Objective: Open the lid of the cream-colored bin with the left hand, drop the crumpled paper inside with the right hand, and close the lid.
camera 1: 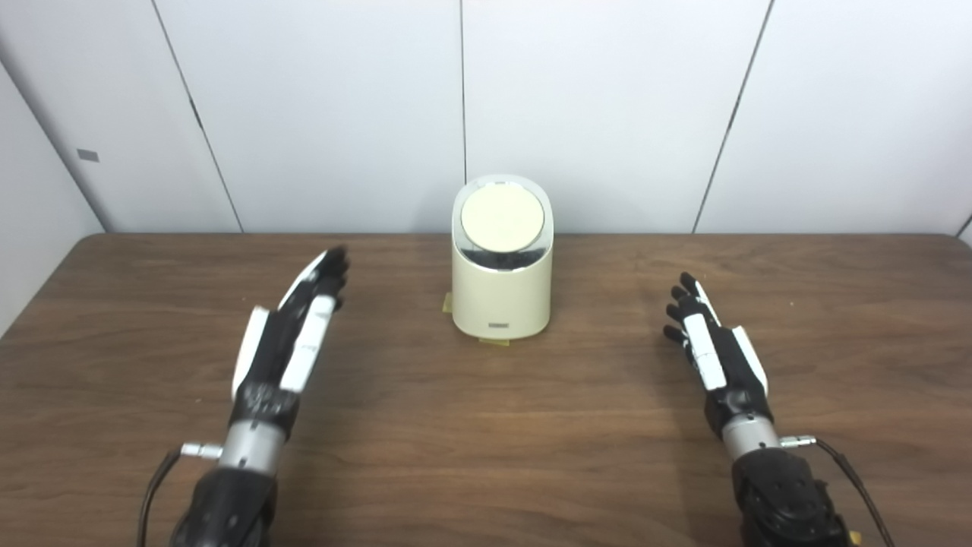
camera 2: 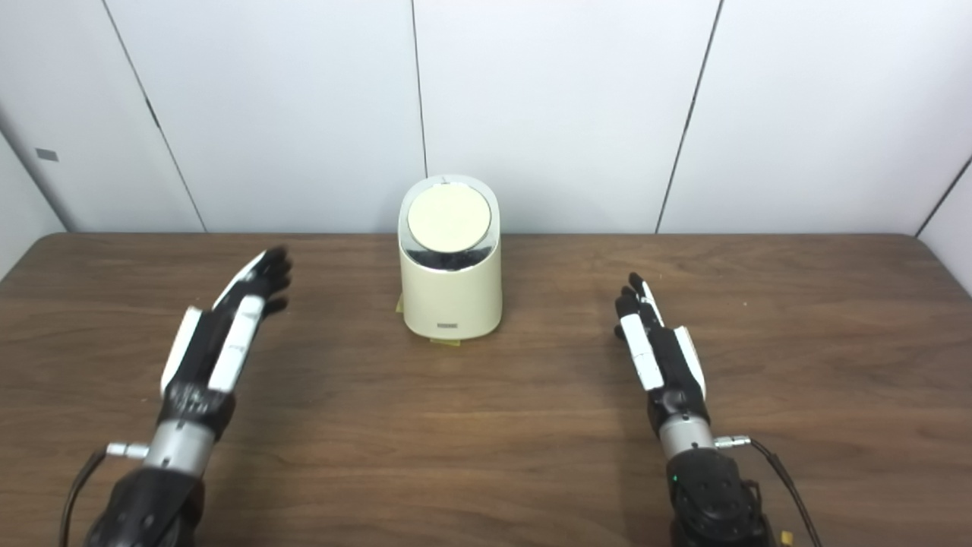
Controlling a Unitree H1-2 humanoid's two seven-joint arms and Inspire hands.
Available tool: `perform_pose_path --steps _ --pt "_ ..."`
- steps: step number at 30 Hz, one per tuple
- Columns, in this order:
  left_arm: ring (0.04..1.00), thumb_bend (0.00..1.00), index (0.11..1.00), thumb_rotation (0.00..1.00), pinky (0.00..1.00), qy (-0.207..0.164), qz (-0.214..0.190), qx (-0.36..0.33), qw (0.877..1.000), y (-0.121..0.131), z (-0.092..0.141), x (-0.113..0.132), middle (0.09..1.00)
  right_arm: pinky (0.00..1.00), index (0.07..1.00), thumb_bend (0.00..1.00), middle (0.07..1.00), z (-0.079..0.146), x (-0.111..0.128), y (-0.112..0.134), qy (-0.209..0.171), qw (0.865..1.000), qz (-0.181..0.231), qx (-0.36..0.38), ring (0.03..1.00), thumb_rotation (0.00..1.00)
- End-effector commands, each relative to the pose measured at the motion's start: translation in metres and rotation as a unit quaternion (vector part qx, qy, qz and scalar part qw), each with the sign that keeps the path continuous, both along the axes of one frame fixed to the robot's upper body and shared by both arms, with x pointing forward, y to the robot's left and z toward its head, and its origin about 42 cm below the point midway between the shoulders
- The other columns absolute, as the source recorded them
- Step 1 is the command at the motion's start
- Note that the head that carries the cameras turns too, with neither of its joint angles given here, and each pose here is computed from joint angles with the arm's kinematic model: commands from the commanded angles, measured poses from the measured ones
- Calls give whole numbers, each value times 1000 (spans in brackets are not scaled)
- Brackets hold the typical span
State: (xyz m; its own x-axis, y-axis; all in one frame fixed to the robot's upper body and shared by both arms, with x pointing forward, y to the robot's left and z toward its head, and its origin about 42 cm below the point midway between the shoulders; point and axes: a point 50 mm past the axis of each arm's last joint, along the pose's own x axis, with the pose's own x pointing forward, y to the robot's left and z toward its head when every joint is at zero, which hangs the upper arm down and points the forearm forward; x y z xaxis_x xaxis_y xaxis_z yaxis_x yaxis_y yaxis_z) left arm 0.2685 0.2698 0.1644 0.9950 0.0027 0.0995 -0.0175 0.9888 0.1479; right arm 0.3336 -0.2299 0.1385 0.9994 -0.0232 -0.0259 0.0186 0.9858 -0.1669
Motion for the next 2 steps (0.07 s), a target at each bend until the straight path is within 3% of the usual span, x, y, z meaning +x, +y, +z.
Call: perform_pose_path --steps 1,2 --pt "984 455 996 902 998 -19 -25 -14 999 0 8 6 982 909 980 749 967 18 5 4 -35 999 17 5 944 1000" --pt "992 445 998 894 999 -10 -30 -18 999 1 4 4 991 906 979 744 968 19 4 3 -37 999 21 8 944 1000"
